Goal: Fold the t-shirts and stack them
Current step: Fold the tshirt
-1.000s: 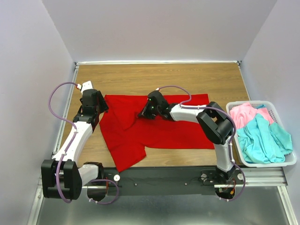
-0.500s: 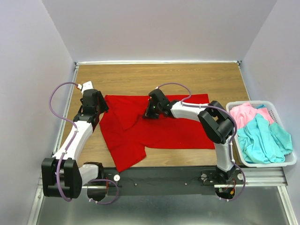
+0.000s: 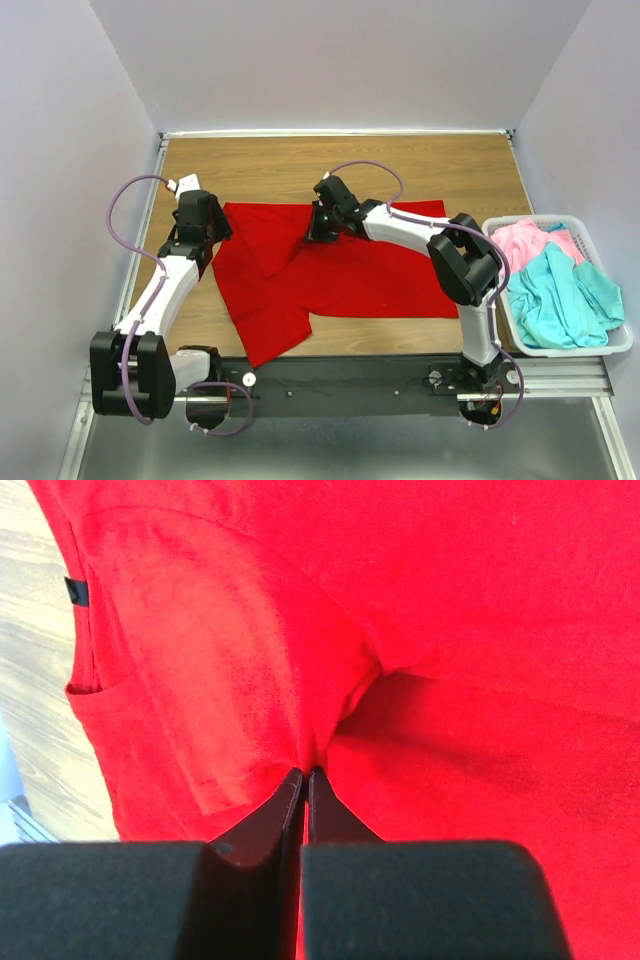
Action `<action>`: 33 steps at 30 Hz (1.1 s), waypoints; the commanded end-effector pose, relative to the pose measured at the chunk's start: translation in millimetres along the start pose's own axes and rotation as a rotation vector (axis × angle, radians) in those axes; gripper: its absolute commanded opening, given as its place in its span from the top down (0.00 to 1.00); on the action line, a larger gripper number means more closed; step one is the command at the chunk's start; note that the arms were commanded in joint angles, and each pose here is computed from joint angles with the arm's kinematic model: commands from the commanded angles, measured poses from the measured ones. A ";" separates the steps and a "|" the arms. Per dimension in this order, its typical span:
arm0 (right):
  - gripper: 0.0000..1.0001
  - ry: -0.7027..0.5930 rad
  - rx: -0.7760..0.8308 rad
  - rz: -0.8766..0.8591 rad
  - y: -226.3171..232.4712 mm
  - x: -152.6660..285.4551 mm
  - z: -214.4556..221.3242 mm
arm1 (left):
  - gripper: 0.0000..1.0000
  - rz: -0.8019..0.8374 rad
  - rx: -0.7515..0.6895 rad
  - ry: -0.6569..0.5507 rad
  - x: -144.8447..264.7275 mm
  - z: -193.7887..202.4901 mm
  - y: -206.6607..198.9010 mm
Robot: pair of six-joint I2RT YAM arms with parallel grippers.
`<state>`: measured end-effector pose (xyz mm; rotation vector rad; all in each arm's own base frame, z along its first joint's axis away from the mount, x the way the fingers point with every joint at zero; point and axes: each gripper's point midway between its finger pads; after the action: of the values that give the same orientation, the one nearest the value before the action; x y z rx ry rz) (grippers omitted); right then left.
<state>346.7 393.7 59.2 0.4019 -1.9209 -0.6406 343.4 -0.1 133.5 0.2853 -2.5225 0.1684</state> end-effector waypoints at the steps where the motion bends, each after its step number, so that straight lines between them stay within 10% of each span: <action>1: 0.90 0.034 0.071 0.077 -15.2 2.1 -0.7 | 0.37 0.022 -0.013 -0.006 -0.9 -5.0 -4.8; 15: 0.69 -0.012 0.168 0.187 -31.8 16.4 -14.5 | 0.37 0.029 -0.023 0.019 -5.8 0.8 -6.4; 33: 0.59 0.024 0.207 -0.161 10.9 6.9 7.2 | 0.37 0.040 -0.026 0.032 -7.4 3.9 -8.9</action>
<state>330.5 383.0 41.4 0.5586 -1.9195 -0.4735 344.2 -5.0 120.3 0.2468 -2.4819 0.1589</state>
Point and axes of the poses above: each gripper's point midway between its finger pads, its own x axis back along the fingers, its own y axis along the line the jaws close on, z = x × y, and after that the axes turned 9 degrees about -x, right-handed
